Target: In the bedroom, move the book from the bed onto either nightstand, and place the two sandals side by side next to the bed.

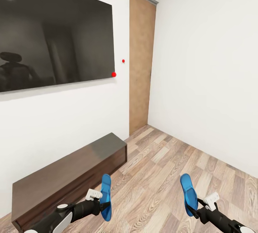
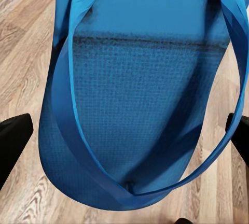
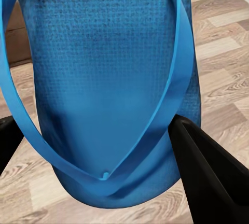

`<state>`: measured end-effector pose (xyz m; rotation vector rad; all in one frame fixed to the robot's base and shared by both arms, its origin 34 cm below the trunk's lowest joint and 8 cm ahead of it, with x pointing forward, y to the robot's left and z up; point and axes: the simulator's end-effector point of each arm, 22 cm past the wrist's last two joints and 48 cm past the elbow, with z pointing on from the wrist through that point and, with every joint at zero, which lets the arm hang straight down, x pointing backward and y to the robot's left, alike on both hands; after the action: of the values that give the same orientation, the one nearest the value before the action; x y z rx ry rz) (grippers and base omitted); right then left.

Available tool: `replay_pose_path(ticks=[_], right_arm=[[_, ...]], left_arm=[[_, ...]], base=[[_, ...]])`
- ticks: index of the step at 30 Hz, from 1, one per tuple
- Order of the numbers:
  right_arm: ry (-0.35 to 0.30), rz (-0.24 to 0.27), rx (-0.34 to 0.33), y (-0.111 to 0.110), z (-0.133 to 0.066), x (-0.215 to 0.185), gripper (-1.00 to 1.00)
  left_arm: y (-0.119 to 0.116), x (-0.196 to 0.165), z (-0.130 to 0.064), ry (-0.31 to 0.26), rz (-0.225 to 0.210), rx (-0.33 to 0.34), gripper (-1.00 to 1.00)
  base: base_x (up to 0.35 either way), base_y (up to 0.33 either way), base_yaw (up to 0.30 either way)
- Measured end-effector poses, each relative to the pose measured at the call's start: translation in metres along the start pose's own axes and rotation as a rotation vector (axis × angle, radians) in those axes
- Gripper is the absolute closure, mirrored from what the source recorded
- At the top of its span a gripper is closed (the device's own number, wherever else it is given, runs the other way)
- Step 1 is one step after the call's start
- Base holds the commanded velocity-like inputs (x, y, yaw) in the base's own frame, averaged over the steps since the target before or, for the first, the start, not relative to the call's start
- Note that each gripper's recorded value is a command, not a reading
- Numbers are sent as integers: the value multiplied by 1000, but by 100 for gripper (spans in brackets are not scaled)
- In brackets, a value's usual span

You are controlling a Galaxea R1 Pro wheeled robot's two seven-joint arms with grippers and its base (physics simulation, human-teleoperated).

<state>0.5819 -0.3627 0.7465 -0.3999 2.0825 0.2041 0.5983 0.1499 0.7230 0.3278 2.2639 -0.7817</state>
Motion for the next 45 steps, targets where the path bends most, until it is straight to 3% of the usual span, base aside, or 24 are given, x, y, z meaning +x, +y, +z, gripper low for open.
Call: replay_pose_path(ticks=[45], right_arm=[[61,20,-13,4,6,30,100]], left_arm=[[7,29,10,51,-41,3,100]], base=[[0,0,0]])
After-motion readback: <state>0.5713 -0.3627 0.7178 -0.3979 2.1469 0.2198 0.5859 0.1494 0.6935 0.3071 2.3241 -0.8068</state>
